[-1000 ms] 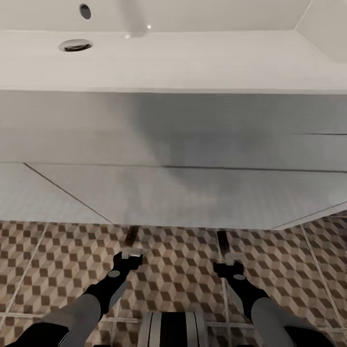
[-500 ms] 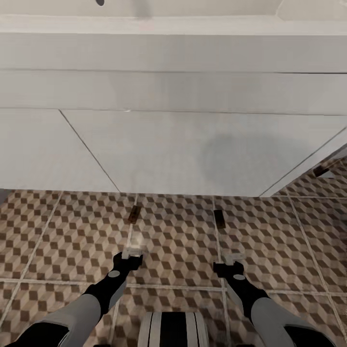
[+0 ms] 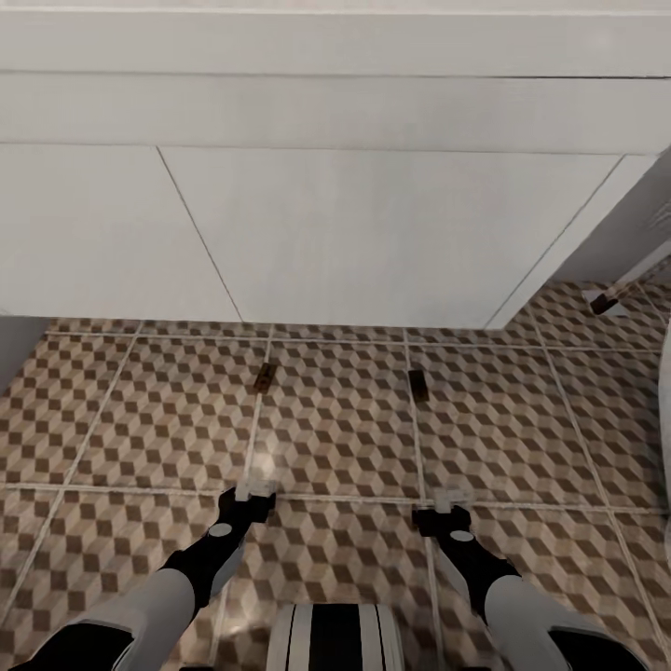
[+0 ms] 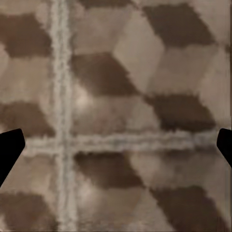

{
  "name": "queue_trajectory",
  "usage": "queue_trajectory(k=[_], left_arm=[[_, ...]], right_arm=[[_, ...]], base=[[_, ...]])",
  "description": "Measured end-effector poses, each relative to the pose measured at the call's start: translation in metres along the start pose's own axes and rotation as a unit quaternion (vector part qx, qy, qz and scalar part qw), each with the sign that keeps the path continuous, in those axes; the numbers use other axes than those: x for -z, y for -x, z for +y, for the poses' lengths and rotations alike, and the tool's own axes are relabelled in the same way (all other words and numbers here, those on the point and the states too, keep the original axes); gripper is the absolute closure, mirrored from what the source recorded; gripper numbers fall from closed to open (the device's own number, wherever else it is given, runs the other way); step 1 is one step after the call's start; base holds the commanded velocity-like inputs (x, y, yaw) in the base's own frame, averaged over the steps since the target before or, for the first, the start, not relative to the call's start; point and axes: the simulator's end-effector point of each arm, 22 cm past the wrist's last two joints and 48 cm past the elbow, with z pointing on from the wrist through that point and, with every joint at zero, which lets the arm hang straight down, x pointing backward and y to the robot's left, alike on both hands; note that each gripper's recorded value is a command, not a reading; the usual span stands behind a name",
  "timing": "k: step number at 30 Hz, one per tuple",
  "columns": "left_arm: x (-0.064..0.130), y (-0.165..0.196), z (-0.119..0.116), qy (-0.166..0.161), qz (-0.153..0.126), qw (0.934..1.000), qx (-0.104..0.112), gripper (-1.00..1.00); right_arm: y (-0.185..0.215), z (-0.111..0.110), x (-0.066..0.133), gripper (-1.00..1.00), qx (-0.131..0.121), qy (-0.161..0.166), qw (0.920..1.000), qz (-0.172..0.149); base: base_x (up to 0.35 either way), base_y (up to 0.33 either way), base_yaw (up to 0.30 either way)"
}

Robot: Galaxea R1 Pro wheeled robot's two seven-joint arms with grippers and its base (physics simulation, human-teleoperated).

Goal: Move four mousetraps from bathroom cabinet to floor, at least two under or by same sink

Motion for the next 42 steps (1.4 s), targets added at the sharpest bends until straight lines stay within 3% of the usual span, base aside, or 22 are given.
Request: queue_trajectory(k=[42], left_arm=[[0.0,0.0,-0.0003,-0.001,0.0,1.0,-0.001,-1.0]], right_arm=[[0.0076,0.0024,0.0001,-1.0,-0.001,0.0,1.0,-0.008]], base=[[-0.34,0.0,0.0]])
